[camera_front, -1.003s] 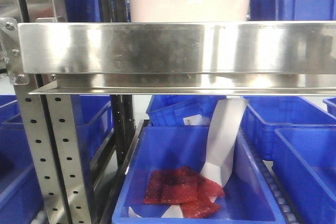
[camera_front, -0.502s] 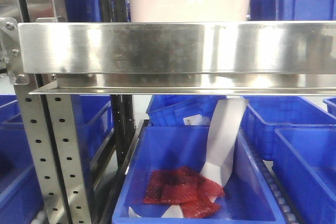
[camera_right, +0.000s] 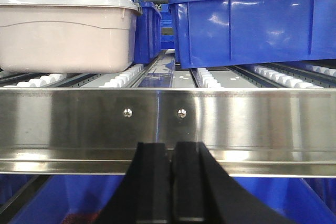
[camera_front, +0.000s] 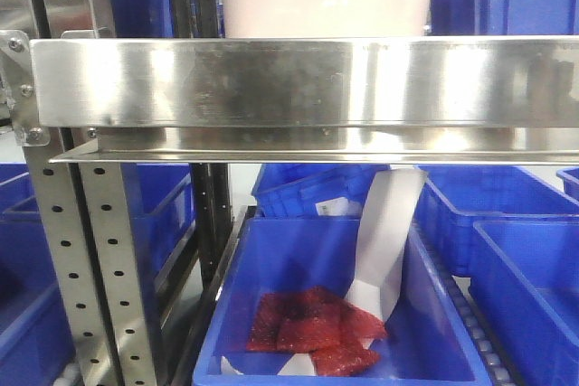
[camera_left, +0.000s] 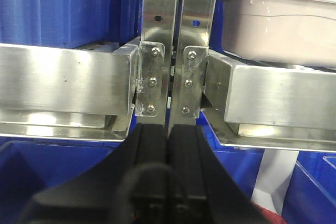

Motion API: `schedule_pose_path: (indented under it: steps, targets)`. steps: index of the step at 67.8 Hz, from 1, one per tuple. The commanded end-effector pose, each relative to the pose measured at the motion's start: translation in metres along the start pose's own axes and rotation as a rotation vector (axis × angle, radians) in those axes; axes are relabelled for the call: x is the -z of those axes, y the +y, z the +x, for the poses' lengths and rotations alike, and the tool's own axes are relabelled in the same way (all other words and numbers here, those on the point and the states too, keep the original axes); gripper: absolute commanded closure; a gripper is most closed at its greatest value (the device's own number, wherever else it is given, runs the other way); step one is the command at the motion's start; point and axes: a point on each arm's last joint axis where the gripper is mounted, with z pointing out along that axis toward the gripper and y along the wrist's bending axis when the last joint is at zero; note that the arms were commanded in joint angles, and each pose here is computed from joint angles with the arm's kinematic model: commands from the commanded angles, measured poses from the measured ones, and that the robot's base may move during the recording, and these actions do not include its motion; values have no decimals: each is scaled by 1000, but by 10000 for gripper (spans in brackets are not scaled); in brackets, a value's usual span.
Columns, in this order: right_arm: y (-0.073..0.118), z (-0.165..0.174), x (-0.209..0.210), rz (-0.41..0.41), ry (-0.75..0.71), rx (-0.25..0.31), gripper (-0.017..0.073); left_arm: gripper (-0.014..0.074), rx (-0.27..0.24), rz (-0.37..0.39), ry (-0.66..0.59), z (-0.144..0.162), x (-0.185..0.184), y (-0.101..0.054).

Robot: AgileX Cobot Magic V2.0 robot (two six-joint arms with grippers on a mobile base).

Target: Grab white bin and place on right shelf

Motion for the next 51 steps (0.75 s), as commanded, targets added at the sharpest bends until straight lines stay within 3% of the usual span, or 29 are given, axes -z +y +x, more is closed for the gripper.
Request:
schedule_pose_path:
  steps: [1, 51]
  targets:
    - [0, -9, 2, 7, -111, 8, 503, 712, 1, 4, -108, -10, 1, 0]
    - [0, -9, 2, 7, -111, 9, 503, 712, 1, 4, -108, -10, 1, 0]
